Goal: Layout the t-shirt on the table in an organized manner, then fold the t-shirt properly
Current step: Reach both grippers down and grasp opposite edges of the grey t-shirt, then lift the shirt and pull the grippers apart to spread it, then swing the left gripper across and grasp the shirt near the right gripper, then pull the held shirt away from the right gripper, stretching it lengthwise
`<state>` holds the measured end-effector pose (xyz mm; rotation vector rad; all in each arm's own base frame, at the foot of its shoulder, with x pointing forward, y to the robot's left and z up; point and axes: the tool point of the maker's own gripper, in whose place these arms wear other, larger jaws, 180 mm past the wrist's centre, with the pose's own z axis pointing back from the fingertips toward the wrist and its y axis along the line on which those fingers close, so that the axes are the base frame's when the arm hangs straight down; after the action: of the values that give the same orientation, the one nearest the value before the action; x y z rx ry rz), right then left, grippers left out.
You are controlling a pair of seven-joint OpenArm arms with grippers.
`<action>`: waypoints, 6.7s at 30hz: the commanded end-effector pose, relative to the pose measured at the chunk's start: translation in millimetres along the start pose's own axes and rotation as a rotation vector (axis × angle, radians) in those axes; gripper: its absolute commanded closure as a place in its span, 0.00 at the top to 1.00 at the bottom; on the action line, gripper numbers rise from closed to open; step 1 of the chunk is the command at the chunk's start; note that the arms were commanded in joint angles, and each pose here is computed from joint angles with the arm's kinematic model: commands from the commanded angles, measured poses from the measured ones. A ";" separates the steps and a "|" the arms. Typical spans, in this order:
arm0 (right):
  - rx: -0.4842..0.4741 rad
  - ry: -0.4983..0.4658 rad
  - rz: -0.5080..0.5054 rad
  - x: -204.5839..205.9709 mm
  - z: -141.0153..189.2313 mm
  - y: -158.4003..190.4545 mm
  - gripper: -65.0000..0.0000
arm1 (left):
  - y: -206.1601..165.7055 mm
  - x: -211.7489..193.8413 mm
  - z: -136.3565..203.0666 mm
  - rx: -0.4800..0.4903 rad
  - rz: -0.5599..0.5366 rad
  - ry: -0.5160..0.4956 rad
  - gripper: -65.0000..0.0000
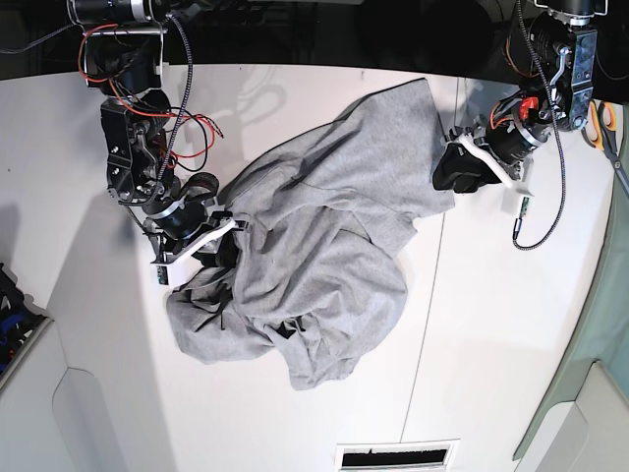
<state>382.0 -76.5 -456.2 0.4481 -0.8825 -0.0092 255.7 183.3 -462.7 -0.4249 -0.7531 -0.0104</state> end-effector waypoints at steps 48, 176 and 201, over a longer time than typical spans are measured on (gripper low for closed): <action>-0.264 -0.164 -0.051 75.0 140.6 -168.4 0.00 | -20.8 -26.1 43.7 -0.162 -0.239 0.210 0.00; -0.227 0.061 -0.164 21.6 99.6 -155.5 0.39 | -309.7 -43.6 -43.1 -0.407 -0.635 0.117 0.61; -0.340 0.028 0.002 40.3 116.1 -187.3 0.00 | -240.9 -112.3 -14.6 -0.500 -1.094 0.383 0.00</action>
<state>340.2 -285.2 -452.3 0.1498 -0.7716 -0.1487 132.8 -62.8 -459.8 -0.4693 -0.4940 -1.2918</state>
